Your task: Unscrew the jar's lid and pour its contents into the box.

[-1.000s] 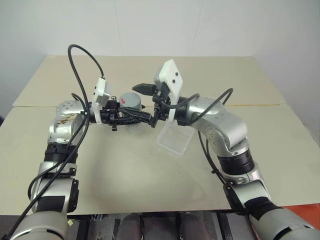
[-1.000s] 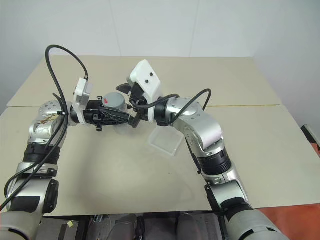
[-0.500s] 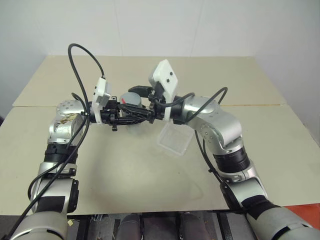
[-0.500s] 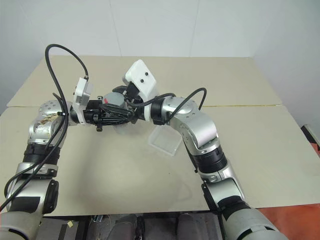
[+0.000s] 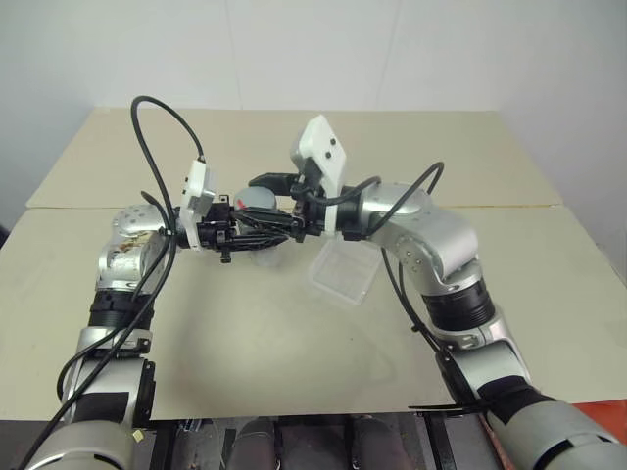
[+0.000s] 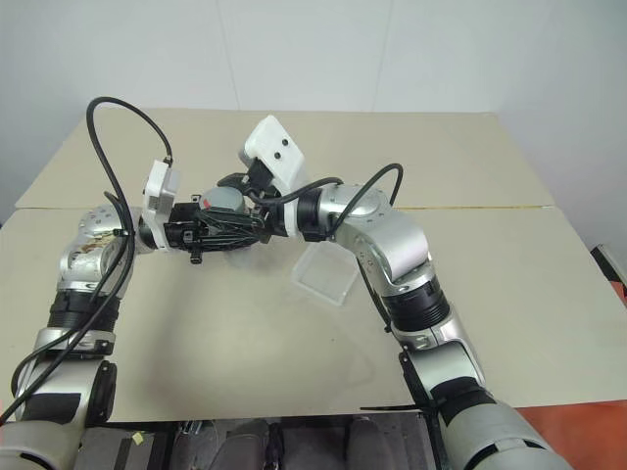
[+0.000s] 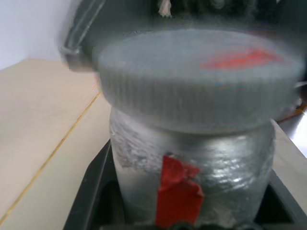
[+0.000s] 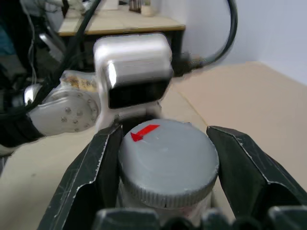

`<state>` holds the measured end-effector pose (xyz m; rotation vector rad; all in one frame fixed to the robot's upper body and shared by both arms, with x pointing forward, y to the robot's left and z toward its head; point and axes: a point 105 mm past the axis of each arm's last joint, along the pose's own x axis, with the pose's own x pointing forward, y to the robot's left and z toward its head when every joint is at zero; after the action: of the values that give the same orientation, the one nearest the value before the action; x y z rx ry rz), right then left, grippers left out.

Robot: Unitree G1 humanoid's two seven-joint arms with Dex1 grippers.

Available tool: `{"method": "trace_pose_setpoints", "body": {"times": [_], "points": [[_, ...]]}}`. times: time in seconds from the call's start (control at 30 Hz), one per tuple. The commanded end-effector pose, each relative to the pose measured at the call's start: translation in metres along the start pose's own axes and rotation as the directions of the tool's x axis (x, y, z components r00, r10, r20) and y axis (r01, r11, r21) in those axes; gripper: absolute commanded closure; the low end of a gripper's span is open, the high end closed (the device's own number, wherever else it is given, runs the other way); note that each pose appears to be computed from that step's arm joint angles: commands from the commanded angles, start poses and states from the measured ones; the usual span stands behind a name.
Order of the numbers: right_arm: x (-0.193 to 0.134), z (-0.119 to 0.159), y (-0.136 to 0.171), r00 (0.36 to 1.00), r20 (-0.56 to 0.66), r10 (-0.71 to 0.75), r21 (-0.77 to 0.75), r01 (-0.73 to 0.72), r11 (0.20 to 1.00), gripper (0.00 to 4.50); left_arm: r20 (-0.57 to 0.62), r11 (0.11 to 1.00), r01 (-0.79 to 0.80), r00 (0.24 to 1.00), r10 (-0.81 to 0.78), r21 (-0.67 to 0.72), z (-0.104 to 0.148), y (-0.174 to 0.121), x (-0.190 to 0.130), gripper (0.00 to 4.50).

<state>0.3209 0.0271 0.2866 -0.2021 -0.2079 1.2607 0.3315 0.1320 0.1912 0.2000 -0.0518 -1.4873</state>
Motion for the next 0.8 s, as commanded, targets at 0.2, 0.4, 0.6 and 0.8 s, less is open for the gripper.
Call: {"method": "trace_pose_setpoints", "body": {"times": [0.2, 0.4, 0.6, 0.8], "points": [[-0.037, 0.043, -0.019, 0.988, 0.127, -0.082, -0.129, 0.099, 0.987, 1.73, -0.013, 0.999, 0.034, 0.999, -0.034, 0.0, -0.012, -0.005, 0.003, 2.56], [-0.106, -0.029, -0.045, 0.91, -0.064, -0.41, -0.115, 0.401, 0.909, 1.73, 0.034, 0.996, -0.058, 0.998, 0.056, 0.07, 0.016, 0.013, -0.01, 2.56], [-0.179, -0.096, -0.053, 0.688, -0.227, -0.689, -0.11, 0.685, 0.72, 1.73, 0.073, 0.99, -0.082, 0.995, 0.074, 0.114, 0.031, 0.019, -0.008, 2.56], [-0.218, -0.163, -0.052, 0.495, -0.4, -0.771, -0.079, 0.82, 0.567, 1.73, 0.085, 0.986, -0.097, 0.993, 0.086, 0.133, 0.033, 0.023, 0.002, 2.56]]}}
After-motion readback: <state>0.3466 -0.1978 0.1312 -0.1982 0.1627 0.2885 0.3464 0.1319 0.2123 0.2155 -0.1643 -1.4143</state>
